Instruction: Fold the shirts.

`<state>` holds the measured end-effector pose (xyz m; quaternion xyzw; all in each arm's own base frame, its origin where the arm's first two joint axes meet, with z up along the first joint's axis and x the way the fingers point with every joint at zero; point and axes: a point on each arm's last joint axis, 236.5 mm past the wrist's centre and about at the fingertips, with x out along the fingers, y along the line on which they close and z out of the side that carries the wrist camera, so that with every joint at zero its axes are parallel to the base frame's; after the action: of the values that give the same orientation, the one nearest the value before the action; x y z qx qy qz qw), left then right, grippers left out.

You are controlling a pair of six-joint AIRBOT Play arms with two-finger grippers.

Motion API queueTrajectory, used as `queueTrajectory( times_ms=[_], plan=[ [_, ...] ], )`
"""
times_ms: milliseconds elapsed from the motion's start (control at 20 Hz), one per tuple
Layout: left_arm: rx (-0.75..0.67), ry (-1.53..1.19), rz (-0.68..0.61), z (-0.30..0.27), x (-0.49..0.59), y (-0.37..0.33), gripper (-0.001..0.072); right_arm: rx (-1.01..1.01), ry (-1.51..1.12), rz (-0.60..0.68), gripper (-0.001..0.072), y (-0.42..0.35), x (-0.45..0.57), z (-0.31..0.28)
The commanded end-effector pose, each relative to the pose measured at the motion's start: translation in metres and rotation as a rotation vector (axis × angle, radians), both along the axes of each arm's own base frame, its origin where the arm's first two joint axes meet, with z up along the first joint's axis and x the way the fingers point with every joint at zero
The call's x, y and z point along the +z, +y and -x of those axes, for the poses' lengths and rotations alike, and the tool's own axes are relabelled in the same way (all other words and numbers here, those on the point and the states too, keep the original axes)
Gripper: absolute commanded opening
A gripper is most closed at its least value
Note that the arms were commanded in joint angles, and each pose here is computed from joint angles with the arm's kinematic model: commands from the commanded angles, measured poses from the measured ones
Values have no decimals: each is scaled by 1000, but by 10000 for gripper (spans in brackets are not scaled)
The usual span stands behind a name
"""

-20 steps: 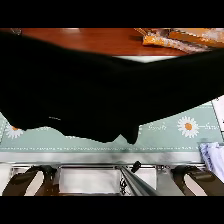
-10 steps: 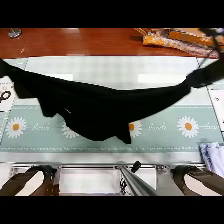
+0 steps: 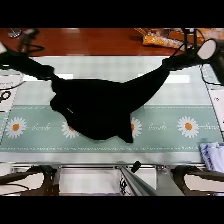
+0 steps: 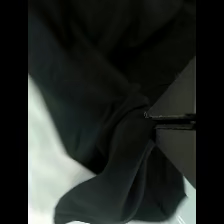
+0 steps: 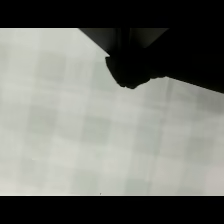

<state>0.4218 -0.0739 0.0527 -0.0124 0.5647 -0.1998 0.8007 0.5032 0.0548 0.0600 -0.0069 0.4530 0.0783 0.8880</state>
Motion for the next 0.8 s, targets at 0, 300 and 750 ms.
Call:
queueTrajectory(
  times_ms=[0,300,750],
  plan=[
    [-45,165,1,3,-67,-26,25,-24,83,-19,30,2,-45,-6],
    [28,345,16,24,-80,-14,378,-9,189,1,30,1,-74,8],
    [290,399,20,93,-25,57,528,33,335,154,31,-28,-88,42]
  ],
)
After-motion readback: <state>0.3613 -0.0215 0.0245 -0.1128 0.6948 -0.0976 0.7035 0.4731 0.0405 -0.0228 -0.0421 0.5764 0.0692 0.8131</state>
